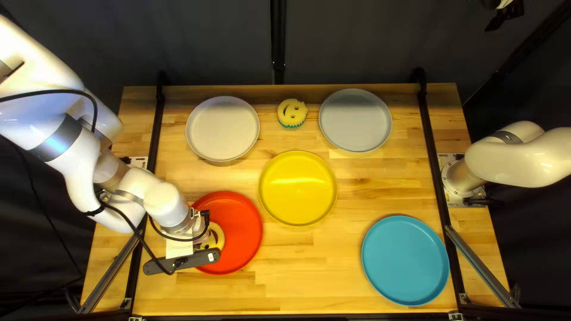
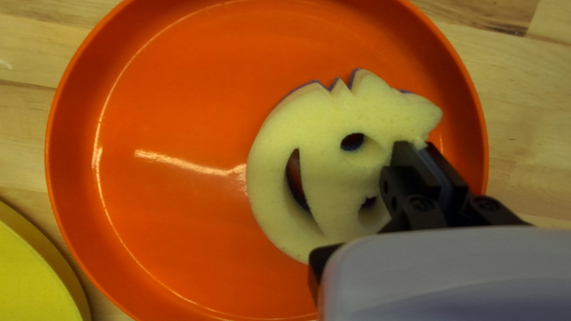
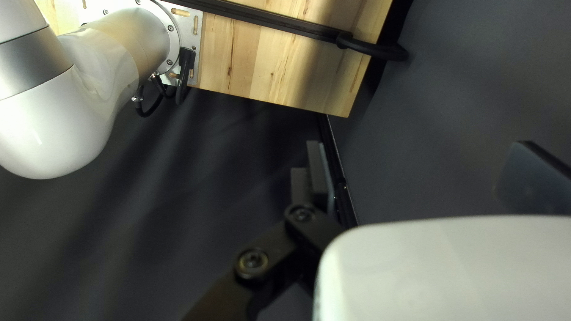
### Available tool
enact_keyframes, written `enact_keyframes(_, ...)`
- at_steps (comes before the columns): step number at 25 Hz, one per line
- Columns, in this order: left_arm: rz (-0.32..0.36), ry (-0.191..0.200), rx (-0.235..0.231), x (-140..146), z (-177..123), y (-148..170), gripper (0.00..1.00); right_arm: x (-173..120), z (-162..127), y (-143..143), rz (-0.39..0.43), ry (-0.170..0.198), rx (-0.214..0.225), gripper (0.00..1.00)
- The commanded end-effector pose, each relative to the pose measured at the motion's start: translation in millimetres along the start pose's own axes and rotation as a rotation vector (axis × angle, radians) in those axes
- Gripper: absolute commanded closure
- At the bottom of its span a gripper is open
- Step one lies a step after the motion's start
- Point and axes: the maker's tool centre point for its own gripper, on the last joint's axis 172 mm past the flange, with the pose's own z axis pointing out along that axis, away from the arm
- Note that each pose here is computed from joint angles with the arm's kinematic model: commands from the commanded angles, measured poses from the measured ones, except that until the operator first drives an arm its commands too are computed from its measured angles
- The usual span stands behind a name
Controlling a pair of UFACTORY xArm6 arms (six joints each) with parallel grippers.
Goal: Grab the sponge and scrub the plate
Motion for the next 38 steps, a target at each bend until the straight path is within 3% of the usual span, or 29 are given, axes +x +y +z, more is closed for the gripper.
enact_keyframes(1,-0.002,-0.007,0.015,-12,-13,-26,1.00,0,0,0,0.000,0.000,0.000,0.00)
enact_keyframes(13,-0.066,-0.011,0.075,-43,-56,-67,1.00,0,0,0,0.000,0.000,0.000,0.00)
enact_keyframes(21,-0.224,0.029,0.130,-96,-80,-74,1.00,0,0,0,0.000,0.000,0.000,0.00)
enact_keyframes(26,-0.326,0.039,0.140,-130,-90,-84,1.00,0,0,0,0.000,0.000,0.000,0.00)
enact_keyframes(34,-0.436,0.014,0.133,-180,-107,-101,1.00,0,0,0,0.000,0.000,0.000,0.00)
enact_keyframes(38,-0.455,0.003,0.123,-199,-107,-103,1.00,0,0,0,0.000,0.000,0.000,0.00)
